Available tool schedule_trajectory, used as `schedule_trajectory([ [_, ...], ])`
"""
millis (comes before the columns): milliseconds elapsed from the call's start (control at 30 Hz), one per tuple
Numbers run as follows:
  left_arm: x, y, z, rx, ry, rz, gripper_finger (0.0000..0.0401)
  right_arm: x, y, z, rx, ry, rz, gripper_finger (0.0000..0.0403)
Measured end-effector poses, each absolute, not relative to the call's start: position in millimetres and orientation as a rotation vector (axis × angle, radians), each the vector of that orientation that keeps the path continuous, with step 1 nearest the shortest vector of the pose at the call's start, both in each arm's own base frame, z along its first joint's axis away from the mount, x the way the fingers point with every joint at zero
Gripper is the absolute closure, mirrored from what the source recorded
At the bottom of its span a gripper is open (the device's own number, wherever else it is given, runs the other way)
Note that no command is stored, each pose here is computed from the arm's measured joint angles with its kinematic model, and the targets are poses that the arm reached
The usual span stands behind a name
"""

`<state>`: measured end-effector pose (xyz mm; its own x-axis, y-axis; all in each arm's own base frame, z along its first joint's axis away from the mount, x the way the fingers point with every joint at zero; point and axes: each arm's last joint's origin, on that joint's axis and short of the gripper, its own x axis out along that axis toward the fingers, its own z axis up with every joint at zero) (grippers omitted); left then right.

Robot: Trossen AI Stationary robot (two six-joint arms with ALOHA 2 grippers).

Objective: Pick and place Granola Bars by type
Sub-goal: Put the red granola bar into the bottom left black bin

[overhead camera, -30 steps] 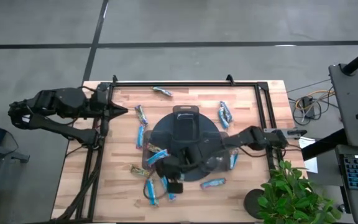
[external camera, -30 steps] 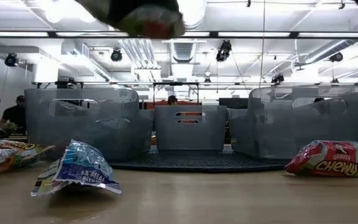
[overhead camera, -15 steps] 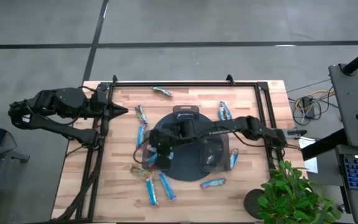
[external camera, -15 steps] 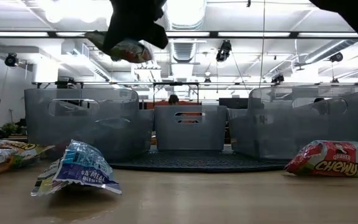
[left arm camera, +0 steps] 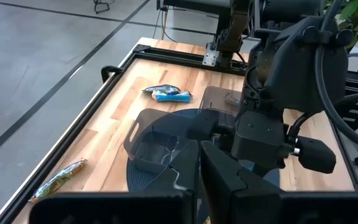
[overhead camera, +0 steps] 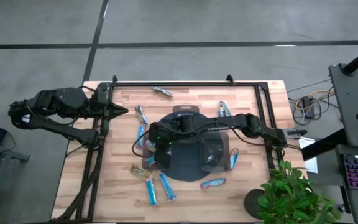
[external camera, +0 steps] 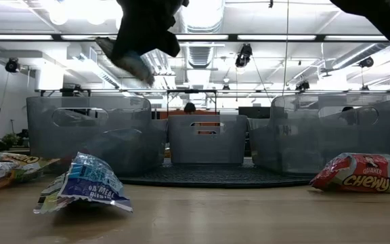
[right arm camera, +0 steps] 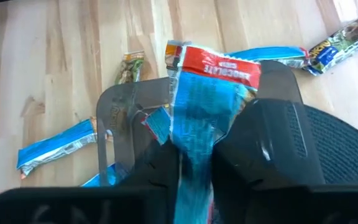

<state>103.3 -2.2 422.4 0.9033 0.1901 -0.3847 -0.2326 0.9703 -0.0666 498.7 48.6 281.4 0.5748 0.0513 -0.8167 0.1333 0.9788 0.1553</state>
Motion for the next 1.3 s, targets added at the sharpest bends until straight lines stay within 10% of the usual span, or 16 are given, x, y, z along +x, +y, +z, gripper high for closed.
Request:
schedule_trajectory([
  [533,103.3,-2.0,422.4,-0.11,0.385,0.226,0.0401,503.8,60.1,282.1,0.216,0.907,0.02,0.021],
  [1300,103.4,-1.8,417.4,-0.111,0.4,0.238,0.0401,439.2,69.3,383.7,0.028,0.772,0.1,0.0393],
])
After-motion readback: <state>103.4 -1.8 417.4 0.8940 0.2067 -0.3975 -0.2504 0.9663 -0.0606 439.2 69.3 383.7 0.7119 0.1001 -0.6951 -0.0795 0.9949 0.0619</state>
